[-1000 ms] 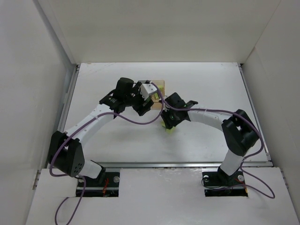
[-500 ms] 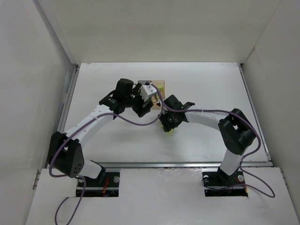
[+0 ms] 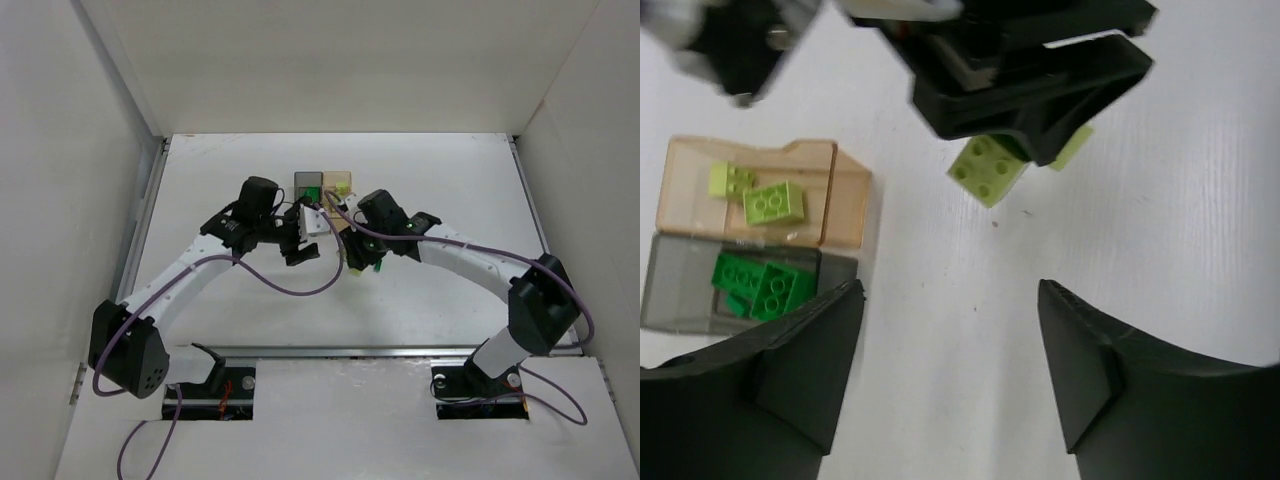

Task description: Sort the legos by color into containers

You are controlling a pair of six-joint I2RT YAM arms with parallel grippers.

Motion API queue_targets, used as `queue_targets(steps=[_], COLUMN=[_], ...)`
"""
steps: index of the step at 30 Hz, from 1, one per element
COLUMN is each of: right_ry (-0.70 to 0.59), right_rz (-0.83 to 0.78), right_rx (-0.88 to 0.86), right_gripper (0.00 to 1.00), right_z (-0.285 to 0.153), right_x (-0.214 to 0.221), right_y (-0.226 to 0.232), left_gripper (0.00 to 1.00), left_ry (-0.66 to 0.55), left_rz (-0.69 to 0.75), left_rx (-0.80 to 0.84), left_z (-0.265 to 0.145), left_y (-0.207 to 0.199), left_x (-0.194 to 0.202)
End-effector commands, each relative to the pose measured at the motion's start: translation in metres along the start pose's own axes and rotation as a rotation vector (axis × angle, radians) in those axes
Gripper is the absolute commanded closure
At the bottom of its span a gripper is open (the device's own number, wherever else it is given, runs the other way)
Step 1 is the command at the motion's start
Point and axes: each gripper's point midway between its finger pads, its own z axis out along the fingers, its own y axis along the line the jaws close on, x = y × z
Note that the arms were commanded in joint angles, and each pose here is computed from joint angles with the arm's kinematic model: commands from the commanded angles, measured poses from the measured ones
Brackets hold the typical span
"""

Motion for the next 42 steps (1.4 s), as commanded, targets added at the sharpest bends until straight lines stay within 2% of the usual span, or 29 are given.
queue_targets(steps=[1, 6, 10, 13, 16, 21, 24, 26, 29, 32, 34, 38, 42], right_ry=[-0.092, -0.103, -0.124, -0.141, -0.149, -0.179, -0.198, -0.211, -0.247, -0.32, -0.361, -0.363, -0.361], right_rz=[-0.067, -0.094, -0.108, -0.12, -0.123, -0.13, -0.134, -0.126, -0.123, -0.125, -0.13, -0.128, -0.132], right_rx=[-0.081, -0.149, -0.168, -0.196, -0.206, -0.217, -0.217, -0.21, -0.202, -0.187, -0.177, -0.167, -0.189], right_gripper=[1.0, 1.0, 1.0, 1.0, 1.0, 1.0, 1.0, 1.0, 1.0, 1.0, 1.0, 1.0, 1.0], right_z=[-0.025, -0.036, -0.04, -0.046, -0.049, -0.056, -0.062, -0.066, -0.075, -0.093, -0.103, -0.106, -0.106], right_x=[-0.032, -0.04, -0.048, -0.053, -0.054, -0.062, -0.067, -0.069, -0.076, -0.091, -0.1, -0.102, -0.101], right_y=[0.021, 0.034, 0.038, 0.046, 0.048, 0.051, 0.052, 0.052, 0.052, 0.052, 0.052, 0.051, 0.054], left_gripper=[0.3, 0.17, 0.11, 0.11, 0.16, 0.36, 0.36, 0.32, 0.29, 0.28, 0.28, 0.28, 0.29], left_ry=[-0.111, -0.089, -0.081, -0.078, -0.072, -0.091, -0.121, -0.156, -0.251, -0.298, -0.33, -0.409, -0.416], left_rz=[0.156, 0.216, 0.269, 0.262, 0.262, 0.264, 0.226, 0.144, 0.065, 0.089, 0.036, 0.04, -0.012], left_rx=[0.129, 0.201, 0.268, 0.299, 0.309, 0.326, 0.328, 0.325, 0.314, 0.302, 0.287, 0.22, 0.219], left_z=[-0.005, 0.01, 0.018, 0.025, 0.025, 0.026, 0.025, 0.02, 0.002, -0.006, -0.012, -0.017, -0.012], left_y=[-0.023, -0.016, -0.02, -0.023, -0.023, -0.025, -0.022, -0.018, -0.007, -0.01, -0.012, -0.001, 0.005], left_x=[-0.019, -0.023, -0.029, -0.028, -0.027, -0.03, -0.043, -0.05, -0.063, -0.075, -0.085, -0.106, -0.108])
